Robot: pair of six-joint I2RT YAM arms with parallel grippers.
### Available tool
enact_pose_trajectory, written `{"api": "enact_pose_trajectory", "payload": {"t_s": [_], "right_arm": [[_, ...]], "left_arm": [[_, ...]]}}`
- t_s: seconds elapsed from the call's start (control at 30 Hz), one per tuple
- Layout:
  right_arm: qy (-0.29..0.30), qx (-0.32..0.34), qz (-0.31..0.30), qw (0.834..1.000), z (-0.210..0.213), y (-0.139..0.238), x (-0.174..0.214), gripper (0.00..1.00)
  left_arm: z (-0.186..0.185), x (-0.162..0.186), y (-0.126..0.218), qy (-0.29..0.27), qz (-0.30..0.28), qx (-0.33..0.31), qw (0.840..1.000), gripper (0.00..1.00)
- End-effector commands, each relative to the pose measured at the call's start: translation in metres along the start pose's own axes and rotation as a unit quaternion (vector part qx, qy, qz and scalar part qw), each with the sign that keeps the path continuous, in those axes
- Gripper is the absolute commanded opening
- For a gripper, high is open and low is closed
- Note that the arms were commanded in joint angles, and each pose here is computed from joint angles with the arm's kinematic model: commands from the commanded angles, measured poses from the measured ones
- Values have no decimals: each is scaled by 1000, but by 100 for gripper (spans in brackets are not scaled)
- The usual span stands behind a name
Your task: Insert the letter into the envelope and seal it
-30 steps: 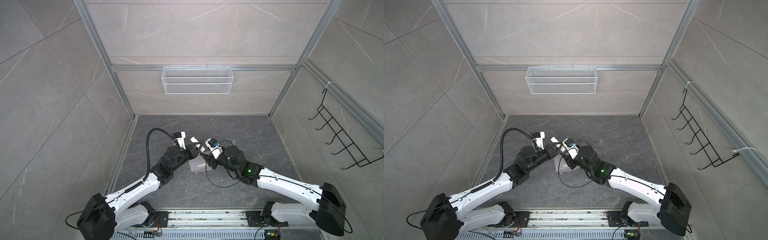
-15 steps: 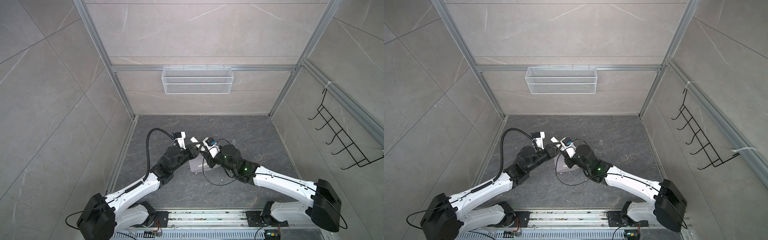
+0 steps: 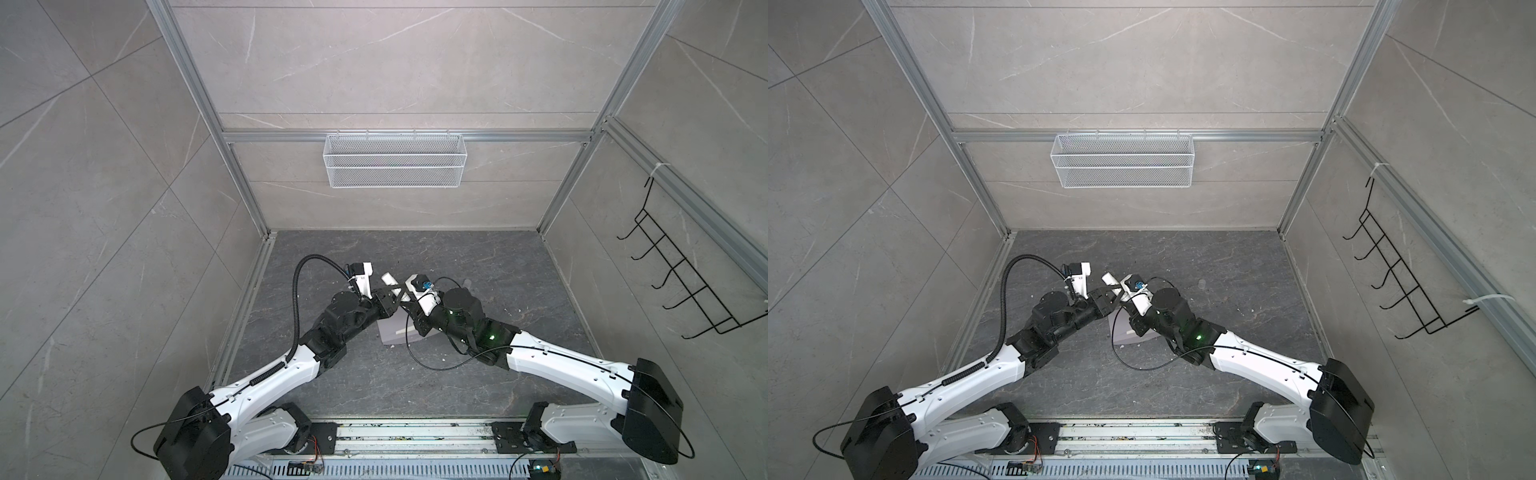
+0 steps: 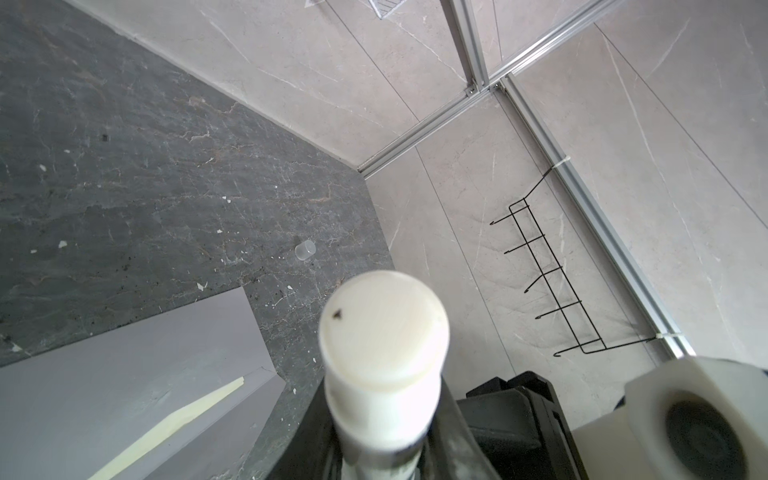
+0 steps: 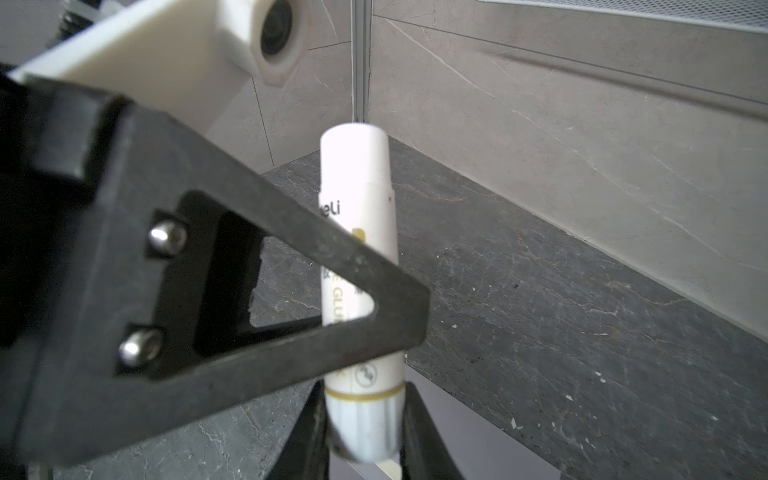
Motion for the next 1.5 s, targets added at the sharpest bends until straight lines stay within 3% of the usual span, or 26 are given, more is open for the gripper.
{"api": "enact_pose_trajectory", "payload": {"t_s": [0.0, 0.2, 0.47, 0.8, 0.93, 1.07, 1.17, 1.27, 1.47], "right_arm": [[-38, -76, -25, 996, 8, 12, -26, 7], [-117, -184, -40, 975, -8, 24, -37, 6], [-181, -296, -60, 936, -24, 32, -49, 7], [-198, -338, -49, 919, -26, 28, -48, 10], [-195, -306, -40, 931, -30, 26, -44, 17], [-161, -227, -57, 959, -34, 35, -41, 25], [-118, -163, -65, 977, -34, 45, -38, 49], [-74, -108, -61, 990, -32, 51, -34, 64], [6, -29, -63, 998, -22, 58, -25, 66]], "left_arm": [[-34, -13, 8, -86, -34, 109, 990, 0], [-48, -11, 21, -161, -44, 169, 971, 0], [-56, -9, 30, -194, -50, 207, 958, 0], [-56, -8, 27, -191, -47, 214, 957, 0], [-53, -11, 24, -173, -50, 192, 965, 0], [-44, -18, 20, -138, -54, 135, 980, 0], [-40, -21, 19, -123, -58, 107, 985, 0], [-37, -23, 19, -108, -65, 92, 988, 0], [-31, -25, 16, -76, -70, 65, 993, 0]]}}
Point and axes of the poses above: each gripper's point midway between its finger pads, its own y axis back along the fingers, its own z axis along the line the jaws close on, x = y × z, the point moved 7 cm from there along y, back along the fingers, and after that the axes turned 8 degrees about -y, right-handed, at the moved point
